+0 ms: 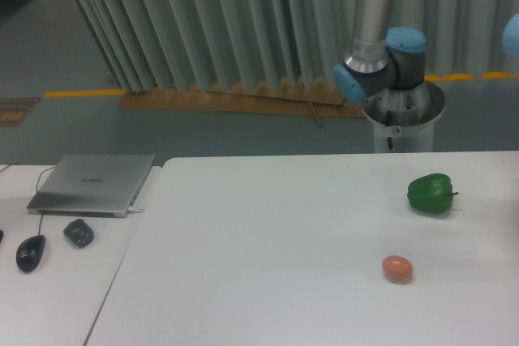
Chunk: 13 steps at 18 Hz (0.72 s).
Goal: Place the red pepper on the table
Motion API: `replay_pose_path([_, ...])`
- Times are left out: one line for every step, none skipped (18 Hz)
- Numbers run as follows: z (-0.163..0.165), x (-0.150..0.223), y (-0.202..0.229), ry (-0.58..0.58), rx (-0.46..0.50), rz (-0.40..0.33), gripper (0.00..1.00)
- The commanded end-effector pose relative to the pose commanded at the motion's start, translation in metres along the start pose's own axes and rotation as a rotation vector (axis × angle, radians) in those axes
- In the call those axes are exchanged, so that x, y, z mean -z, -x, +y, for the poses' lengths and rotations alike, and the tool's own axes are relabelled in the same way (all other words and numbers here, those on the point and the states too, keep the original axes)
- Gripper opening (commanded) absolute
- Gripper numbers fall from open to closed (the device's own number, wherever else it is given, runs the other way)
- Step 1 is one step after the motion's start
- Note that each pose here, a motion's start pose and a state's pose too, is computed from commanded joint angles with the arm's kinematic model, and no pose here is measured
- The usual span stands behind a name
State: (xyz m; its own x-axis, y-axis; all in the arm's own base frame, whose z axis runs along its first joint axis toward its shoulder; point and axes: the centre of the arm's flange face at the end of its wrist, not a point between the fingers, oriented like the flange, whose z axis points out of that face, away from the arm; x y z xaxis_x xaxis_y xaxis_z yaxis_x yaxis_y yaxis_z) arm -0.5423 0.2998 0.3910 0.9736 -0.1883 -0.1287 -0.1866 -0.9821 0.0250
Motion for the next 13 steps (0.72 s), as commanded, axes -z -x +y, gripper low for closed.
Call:
replay_pose_path([0.004, -0.001, 0.003, 0.001, 0.006, -0.001, 1.0])
replay_pose_path([0.01, -0.002, 0.005, 0.002, 0.011, 0.0, 1.0])
replay_pose_path([0.012, -0.003, 0.005, 0.003, 0.014, 0.002, 1.0])
replay_pose_path([0.013, -0.01, 0.005, 0.004, 0.018, 0.011, 1.0])
replay_pose_path([0.015, -0.018, 0.008, 0.007, 0.023, 0.025, 1.0])
replay_pose_path([0.015, -0.026, 0.011, 0.008, 0.024, 0.037, 1.0])
replay_pose_path([0.02, -0.032, 0.014, 0.01, 0.032, 0.047, 1.0])
replay_pose_path([0.028, -0.036, 0.018, 0.01, 0.042, 0.052, 1.0])
replay_pose_path([0.03, -0.043, 0.018, 0.01, 0.045, 0.064, 1.0])
replay_pose_path([0.031, -0.051, 0.02, 0.013, 0.052, 0.076, 1.0])
replay_pose_path([0.032, -0.058, 0.022, 0.014, 0.059, 0.087, 1.0])
replay_pose_path([0.034, -0.064, 0.024, 0.016, 0.062, 0.095, 1.0])
replay_pose_path([0.034, -0.064, 0.024, 0.016, 0.064, 0.095, 1.0])
